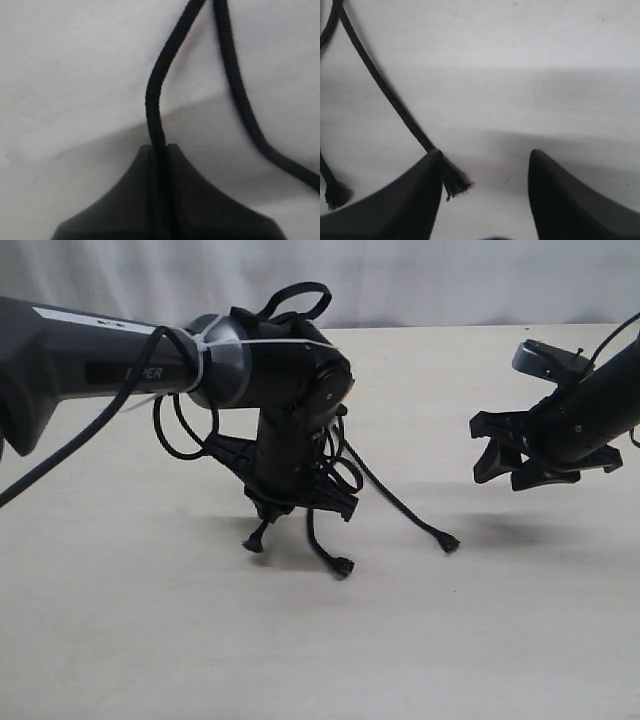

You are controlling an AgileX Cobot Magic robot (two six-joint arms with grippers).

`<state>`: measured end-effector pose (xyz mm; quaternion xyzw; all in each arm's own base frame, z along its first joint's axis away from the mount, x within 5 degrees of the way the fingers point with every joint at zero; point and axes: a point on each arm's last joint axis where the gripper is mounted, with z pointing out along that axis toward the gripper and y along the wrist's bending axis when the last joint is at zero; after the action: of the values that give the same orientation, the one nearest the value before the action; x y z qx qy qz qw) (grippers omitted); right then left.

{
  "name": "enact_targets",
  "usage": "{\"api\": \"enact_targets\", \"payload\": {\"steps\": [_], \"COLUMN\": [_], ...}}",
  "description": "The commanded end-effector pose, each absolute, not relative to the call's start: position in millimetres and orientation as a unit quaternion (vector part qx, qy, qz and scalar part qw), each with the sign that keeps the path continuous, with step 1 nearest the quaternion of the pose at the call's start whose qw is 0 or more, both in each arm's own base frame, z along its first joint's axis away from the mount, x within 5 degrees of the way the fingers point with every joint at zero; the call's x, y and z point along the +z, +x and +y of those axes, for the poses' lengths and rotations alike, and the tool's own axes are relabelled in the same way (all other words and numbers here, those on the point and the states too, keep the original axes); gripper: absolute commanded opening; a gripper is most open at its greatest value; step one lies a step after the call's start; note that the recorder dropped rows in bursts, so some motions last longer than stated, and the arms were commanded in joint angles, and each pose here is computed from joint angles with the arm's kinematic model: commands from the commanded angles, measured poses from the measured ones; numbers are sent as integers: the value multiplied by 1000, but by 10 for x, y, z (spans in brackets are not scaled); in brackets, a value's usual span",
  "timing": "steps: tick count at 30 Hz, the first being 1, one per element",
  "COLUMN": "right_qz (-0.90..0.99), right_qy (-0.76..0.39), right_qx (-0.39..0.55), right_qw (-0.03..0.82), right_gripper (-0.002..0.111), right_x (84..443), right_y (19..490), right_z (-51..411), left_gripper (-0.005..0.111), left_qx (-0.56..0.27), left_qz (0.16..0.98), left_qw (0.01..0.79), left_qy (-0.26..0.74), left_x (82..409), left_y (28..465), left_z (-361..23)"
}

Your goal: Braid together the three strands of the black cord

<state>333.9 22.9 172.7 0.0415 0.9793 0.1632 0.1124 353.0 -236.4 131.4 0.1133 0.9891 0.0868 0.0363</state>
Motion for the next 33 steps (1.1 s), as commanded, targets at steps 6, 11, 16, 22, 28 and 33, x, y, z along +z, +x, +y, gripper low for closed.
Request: {"api": "enact_targets", "payload": {"steps": [6, 11, 16, 22, 28, 33], "right_qz": [980, 977, 977, 983, 975, 969], "right_qy": [36, 47, 36, -77, -183, -225], "right_qx": [168, 180, 189, 154, 83, 51], "right_qw": [104, 103, 96, 62, 94, 90], "right_gripper": [61, 61, 61, 61, 61, 61], "right_x": [1736, 1743, 1747, 1723, 1774, 1670], "right_y": [3306, 3309, 3293, 3111, 2954, 2916], "right_z": [229, 249, 364, 1028, 1694, 2107], "left_gripper": [11, 32, 38, 37, 37, 37], "left_qx": [69, 70, 65, 23, -50, -82], "left_qz": [992, 989, 992, 989, 989, 987], "left_qw": [25, 8, 18, 35, 75, 81], "left_qy": [101, 127, 105, 141, 120, 114], "left_x": [1285, 1459, 1712, 2174, 2592, 2691], "left_y": [3492, 3546, 3691, 3771, 3734, 3612], "left_z": [-2378, -2299, -2031, -1606, -1328, -1293]}}
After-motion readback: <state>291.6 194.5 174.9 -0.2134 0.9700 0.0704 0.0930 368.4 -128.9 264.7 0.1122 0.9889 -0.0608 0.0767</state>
